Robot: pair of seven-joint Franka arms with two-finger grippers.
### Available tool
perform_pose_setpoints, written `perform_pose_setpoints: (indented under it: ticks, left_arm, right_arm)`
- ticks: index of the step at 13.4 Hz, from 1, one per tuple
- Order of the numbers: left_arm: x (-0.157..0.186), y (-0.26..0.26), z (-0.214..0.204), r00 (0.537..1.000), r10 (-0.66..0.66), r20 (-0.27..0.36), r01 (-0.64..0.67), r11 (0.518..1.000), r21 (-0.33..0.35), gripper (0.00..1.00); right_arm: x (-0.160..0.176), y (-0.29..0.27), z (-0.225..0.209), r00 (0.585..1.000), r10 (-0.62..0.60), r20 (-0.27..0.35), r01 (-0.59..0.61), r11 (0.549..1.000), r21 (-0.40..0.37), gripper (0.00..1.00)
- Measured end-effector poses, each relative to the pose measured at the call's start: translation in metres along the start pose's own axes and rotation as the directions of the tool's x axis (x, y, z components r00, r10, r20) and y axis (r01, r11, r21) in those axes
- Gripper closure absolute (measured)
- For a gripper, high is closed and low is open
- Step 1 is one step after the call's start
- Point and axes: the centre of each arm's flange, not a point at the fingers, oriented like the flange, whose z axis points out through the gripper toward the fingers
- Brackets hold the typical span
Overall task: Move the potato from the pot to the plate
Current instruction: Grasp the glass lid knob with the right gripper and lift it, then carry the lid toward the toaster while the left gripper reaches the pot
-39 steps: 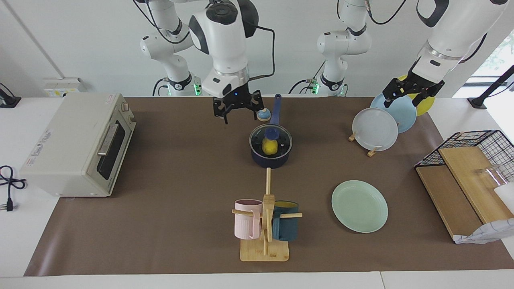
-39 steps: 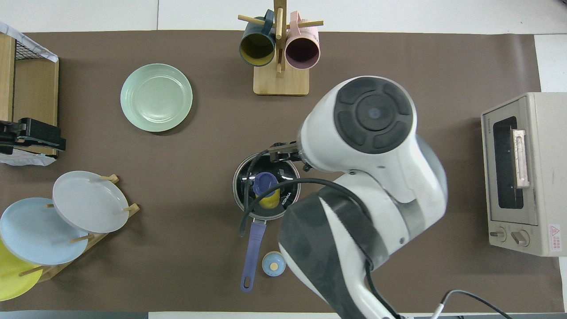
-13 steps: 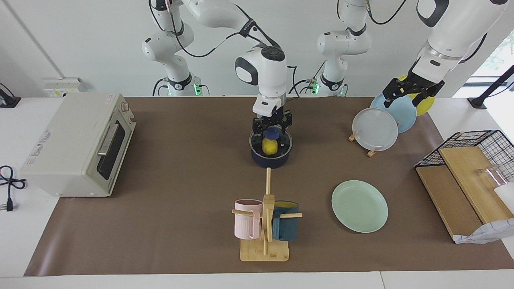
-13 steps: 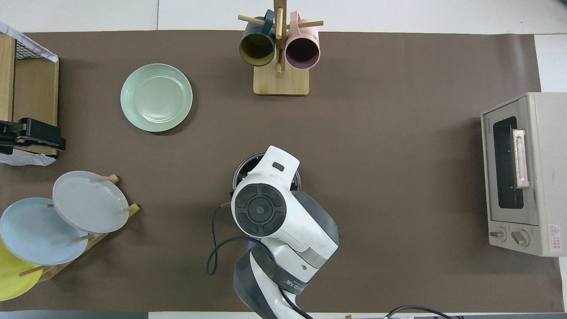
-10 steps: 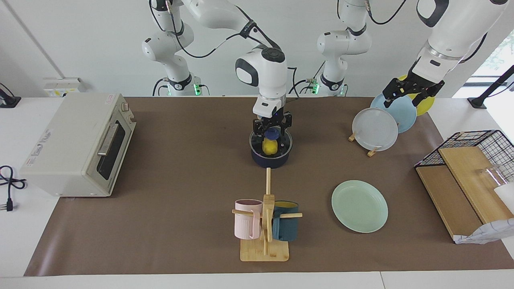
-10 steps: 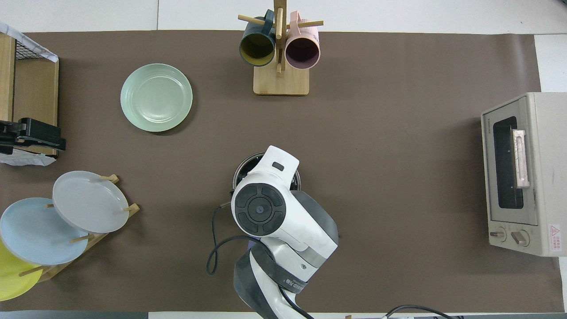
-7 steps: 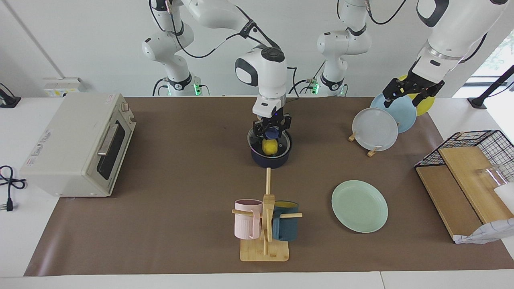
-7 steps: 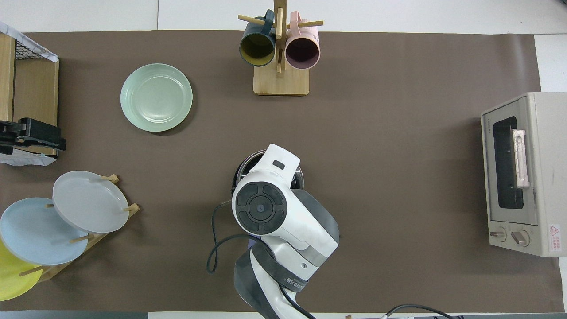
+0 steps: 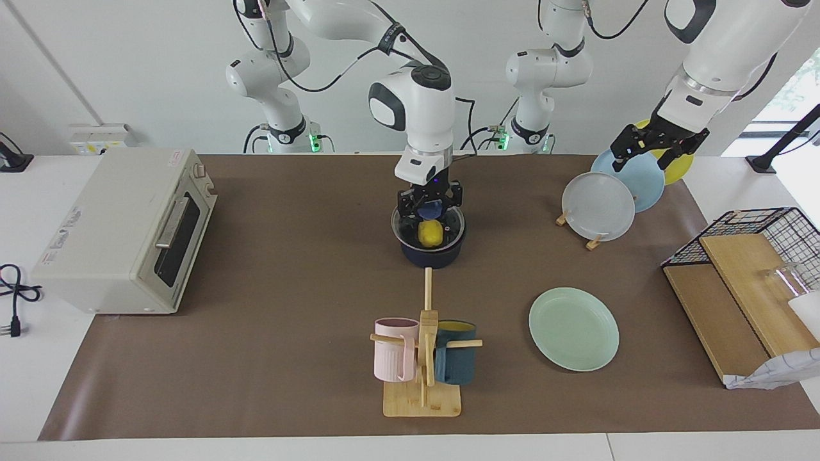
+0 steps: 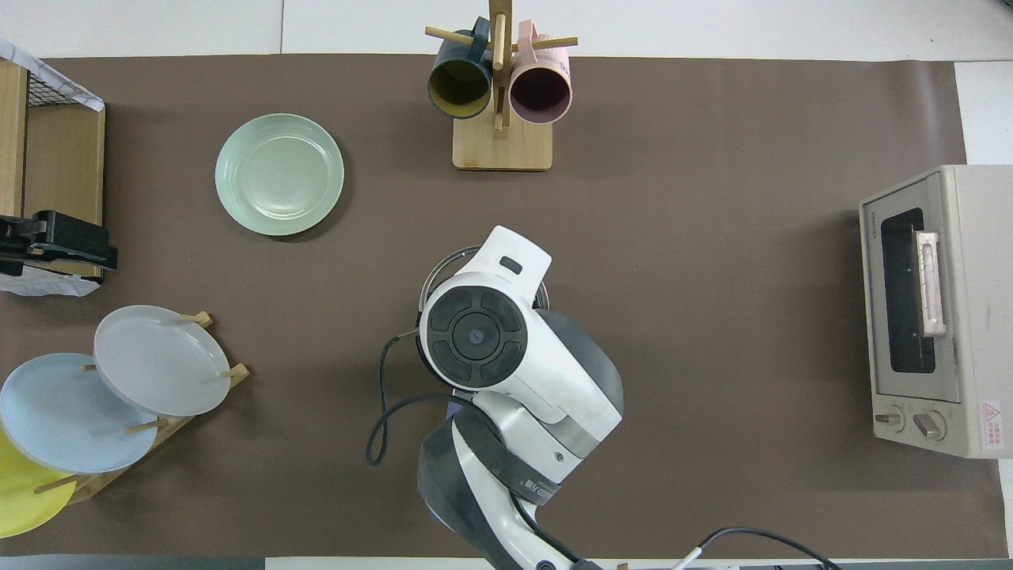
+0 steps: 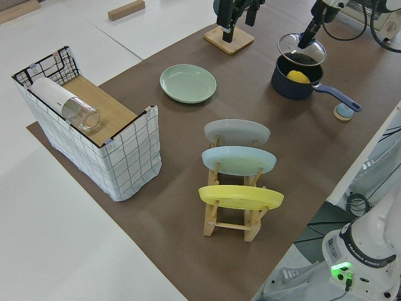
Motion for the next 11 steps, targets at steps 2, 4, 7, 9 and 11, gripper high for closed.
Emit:
perform_pose_setpoints:
  ticks: [2, 4, 7, 9, 11]
  left_arm:
    - [0.0, 0.0, 0.0, 1.0, 0.001, 0.0, -0.001, 1.0, 0.0, 0.0]
    - [-0.001, 0.008, 0.0, 1.0, 0.014, 0.001, -0.014, 1.0, 0.001, 0.0]
    - [-0.002, 0.023, 0.0, 0.999, 0.041, 0.002, -0.041, 0.999, 0.002, 0.0]
    - [-0.003, 0.03, 0.001, 0.999, 0.054, 0.004, -0.054, 0.999, 0.003, 0.0]
    - [-0.006, 0.043, 0.002, 0.997, 0.073, 0.015, -0.073, 0.997, 0.003, 0.0]
  right_arm:
    - [0.015, 0.036, 0.002, 1.0, -0.028, 0.014, 0.028, 0.999, -0.016, 0.51]
    - [0.03, 0.08, 0.004, 0.997, -0.075, 0.032, 0.076, 0.997, -0.03, 0.51]
    - [0.043, 0.146, 0.009, 0.99, -0.114, 0.082, 0.118, 0.992, -0.048, 0.51]
    - [0.047, 0.188, 0.016, 0.987, -0.121, 0.107, 0.127, 0.99, -0.053, 0.51]
    - [0.046, 0.224, 0.026, 0.983, -0.126, 0.132, 0.134, 0.99, -0.054, 0.51]
